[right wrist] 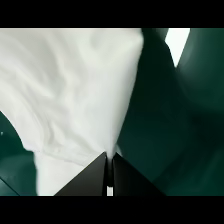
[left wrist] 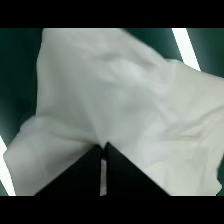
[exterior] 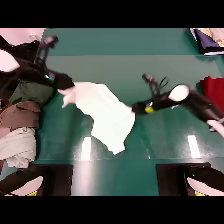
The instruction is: Fold the shirts.
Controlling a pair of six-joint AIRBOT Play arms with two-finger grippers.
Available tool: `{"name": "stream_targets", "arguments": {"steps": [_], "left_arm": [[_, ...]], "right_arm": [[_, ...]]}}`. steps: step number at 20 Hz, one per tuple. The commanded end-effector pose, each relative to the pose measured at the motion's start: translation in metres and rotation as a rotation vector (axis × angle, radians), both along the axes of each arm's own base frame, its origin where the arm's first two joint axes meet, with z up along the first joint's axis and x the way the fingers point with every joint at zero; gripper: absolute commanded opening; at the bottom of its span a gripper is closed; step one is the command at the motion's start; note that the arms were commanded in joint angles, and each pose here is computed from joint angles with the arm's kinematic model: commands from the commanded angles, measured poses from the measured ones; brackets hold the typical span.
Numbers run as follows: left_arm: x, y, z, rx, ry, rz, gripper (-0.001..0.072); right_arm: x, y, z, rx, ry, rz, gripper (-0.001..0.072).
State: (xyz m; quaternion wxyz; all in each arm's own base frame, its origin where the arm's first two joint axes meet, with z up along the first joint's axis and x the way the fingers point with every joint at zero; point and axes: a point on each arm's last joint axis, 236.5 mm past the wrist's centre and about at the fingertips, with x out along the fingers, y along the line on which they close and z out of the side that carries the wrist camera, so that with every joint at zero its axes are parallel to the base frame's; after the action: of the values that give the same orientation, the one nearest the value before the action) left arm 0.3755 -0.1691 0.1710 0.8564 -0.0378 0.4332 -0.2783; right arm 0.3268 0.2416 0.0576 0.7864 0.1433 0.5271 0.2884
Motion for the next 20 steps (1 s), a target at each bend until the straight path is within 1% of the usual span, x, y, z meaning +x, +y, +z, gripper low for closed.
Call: {"name": "stream_targets", "arguments": {"steps": [1,4,7,10,12,13,14,16,17,20], "left_arm": [[-0.016,0.000,0.131,-0.067,-0.306,-0.005,0.0030],[-0.070,-0.002,0.248,-0.170,-0.577,-0.040,0.0029],[-0.137,-0.008,0.329,-0.279,-0.768,-0.110,0.0029],[-0.195,-0.026,0.372,-0.421,-0.854,-0.235,0.0029],[-0.220,-0.041,0.382,-0.498,-0.865,-0.342,0.0029],[-0.225,-0.045,0.384,-0.516,-0.868,-0.372,0.0029],[-0.223,-0.045,0.382,-0.510,-0.867,-0.374,0.0029],[-0.200,-0.043,0.368,-0.465,-0.840,-0.336,0.0029],[-0.181,-0.042,0.354,-0.435,-0.806,-0.307,0.0029],[-0.114,-0.037,0.286,-0.337,-0.634,-0.213,0.0029]], "right_arm": [[0.021,-0.019,0.180,0.152,-0.413,-0.080,0.0014],[-0.014,-0.056,0.329,0.238,-0.743,-0.139,0.0013],[-0.065,-0.091,0.421,0.263,-0.980,-0.198,0.0013],[-0.093,-0.116,0.453,0.215,-1.065,-0.256,0.0013],[-0.090,-0.130,0.457,0.155,-1.062,-0.291,0.0013],[-0.086,-0.136,0.457,0.124,-1.052,-0.306,0.0013],[-0.079,-0.143,0.455,0.096,-1.028,-0.321,0.0013],[-0.058,-0.153,0.447,0.059,-0.968,-0.338,0.0013],[-0.045,-0.154,0.442,0.052,-0.942,-0.333,0.0013],[0.007,-0.144,0.404,0.083,-0.811,-0.293,0.0013]]}}
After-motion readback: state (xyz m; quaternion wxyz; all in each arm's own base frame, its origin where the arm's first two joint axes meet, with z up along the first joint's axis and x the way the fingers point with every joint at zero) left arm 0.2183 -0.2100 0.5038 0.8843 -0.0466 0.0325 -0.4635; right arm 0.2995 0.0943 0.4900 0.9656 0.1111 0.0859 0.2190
